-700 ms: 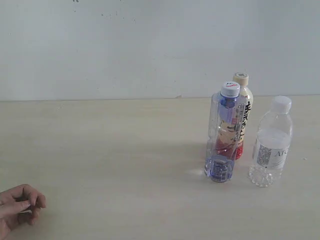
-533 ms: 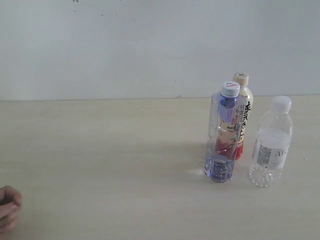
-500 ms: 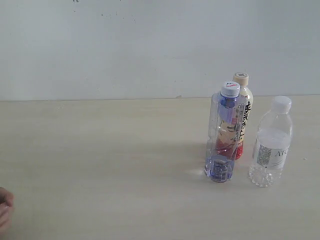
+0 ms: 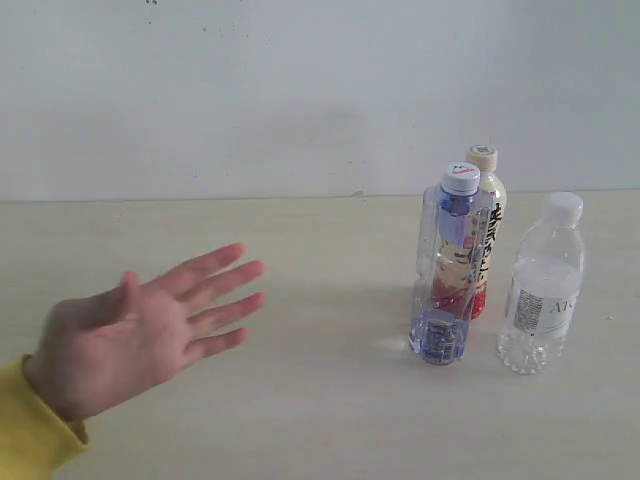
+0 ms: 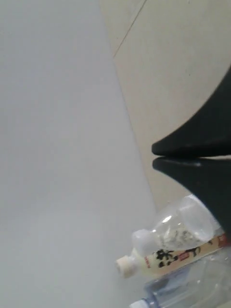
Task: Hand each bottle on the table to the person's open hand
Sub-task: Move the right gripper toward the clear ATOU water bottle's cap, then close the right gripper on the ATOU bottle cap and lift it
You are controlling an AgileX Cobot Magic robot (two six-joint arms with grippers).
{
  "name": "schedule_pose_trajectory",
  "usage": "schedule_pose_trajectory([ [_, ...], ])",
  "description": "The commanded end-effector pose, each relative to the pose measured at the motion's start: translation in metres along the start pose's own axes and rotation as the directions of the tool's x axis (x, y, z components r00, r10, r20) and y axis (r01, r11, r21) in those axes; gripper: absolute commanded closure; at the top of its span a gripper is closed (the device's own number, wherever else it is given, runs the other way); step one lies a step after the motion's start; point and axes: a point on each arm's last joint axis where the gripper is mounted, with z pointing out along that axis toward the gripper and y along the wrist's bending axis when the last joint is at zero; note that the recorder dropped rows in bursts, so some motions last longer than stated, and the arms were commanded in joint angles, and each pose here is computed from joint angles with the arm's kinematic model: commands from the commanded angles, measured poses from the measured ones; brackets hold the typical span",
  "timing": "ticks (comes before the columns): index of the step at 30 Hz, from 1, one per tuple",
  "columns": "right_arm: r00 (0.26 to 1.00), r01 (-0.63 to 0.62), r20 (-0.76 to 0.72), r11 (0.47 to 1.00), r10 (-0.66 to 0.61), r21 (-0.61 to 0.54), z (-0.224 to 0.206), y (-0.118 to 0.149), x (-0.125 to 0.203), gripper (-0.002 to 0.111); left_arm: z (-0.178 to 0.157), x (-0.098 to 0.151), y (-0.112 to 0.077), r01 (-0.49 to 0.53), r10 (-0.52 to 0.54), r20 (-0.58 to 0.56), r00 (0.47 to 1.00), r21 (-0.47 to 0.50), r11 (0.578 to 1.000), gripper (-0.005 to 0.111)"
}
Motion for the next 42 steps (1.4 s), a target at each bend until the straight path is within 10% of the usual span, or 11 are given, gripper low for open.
schedule_pose_trajectory([
  [1, 0.966, -0.25, 0.062, 0.968, 0.25, -0.009, 0.0, 0.0, -0.006, 0.108, 0.0, -0.001, 0.0, 0.002, -0.002, 0.004, 1.0, 0.001, 1.0, 0.103],
  [6, 0.982, -0.176, 0.067, 0.984, 0.177, -0.019, -0.001, 0.003, -0.017, 0.103, 0.0, -0.001, 0.0, 0.002, -0.002, 0.004, 1.0, 0.001, 1.0, 0.103],
  [15, 0.985, 0.156, 0.083, 0.985, -0.151, -0.068, 0.021, 0.023, -0.072, 0.044, 0.0, -0.001, 0.0, 0.002, -0.002, 0.004, 1.0, 0.001, 1.0, 0.103],
  [29, 0.94, 0.301, -0.042, 0.881, -0.339, -0.366, 0.162, 0.074, -0.017, 0.043, 0.0, -0.001, 0.0, 0.002, -0.002, 0.004, 1.0, 0.001, 1.0, 0.103],
  [42, 0.895, 0.353, -0.11, 0.836, -0.433, -0.421, 0.199, 0.077, 0.023, 0.043, 0.0, -0.001, 0.0, 0.002, -0.002, 0.004, 1.0, 0.001, 1.0, 0.103],
])
